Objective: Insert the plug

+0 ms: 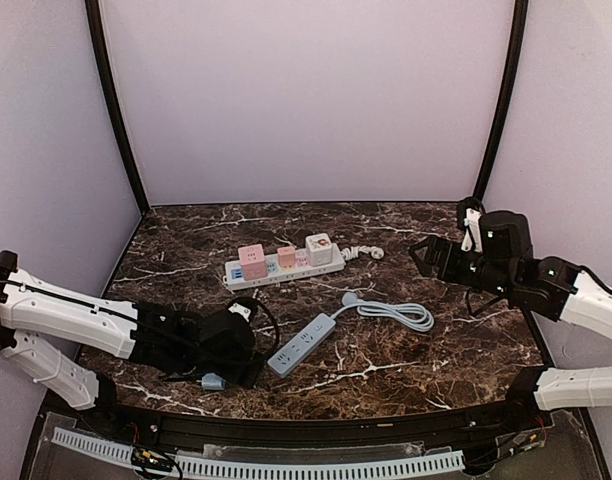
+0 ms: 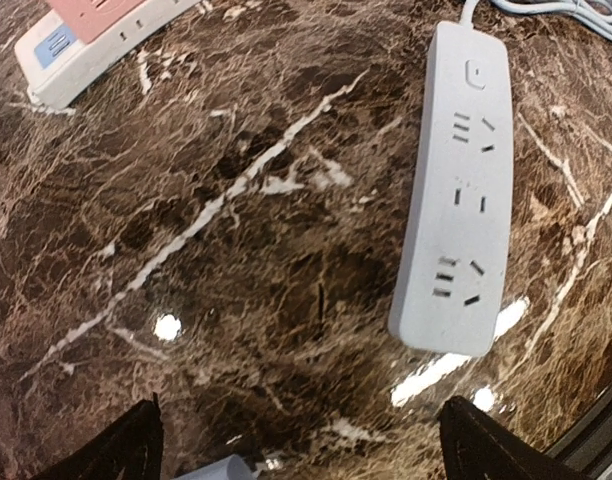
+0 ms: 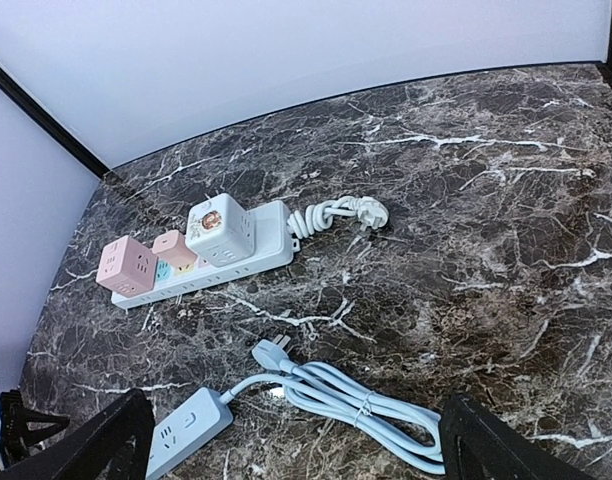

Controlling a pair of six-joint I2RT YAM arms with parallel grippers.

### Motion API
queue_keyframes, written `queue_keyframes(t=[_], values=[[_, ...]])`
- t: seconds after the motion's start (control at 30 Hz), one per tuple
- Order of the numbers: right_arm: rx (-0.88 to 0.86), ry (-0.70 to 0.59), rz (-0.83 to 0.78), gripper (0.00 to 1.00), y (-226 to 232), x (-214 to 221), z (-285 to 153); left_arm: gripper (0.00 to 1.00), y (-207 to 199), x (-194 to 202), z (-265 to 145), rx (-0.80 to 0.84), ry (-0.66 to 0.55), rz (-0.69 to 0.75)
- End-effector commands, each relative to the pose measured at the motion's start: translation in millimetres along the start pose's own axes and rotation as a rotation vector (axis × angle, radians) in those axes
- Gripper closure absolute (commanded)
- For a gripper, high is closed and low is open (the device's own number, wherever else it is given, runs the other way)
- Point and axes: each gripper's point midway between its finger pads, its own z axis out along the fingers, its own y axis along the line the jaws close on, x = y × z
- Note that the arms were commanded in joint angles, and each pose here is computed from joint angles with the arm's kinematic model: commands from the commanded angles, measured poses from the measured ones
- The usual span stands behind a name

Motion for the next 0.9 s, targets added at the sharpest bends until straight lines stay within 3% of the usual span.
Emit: queue_keyframes(t=[0.0, 0.23, 0.3, 0.43, 0.87], values=[[-0.011, 0.002, -0.001, 0.01, -1, 4, -3, 0.05, 39, 59, -7, -0.092, 0.198, 0.04], [-0.044, 0.007, 0.004, 0.01, 4, 8, 3, 0.05, 39, 78, -30, 0.022, 0.258, 0.105], [-0.053, 0.024, -0.002, 0.01, 6, 11, 6, 0.06, 57, 73, -33, -0.075, 0.236, 0.086], [-0.053, 0.037, -0.006, 0.01, 5, 15, 7, 0.06, 52, 70, -24, -0.065, 0.215, 0.118], [-0.072, 0.044, -0.006, 0.01, 4, 23, 9, 0.09, 19, 85, 13, 0.023, 0.312, 0.169]])
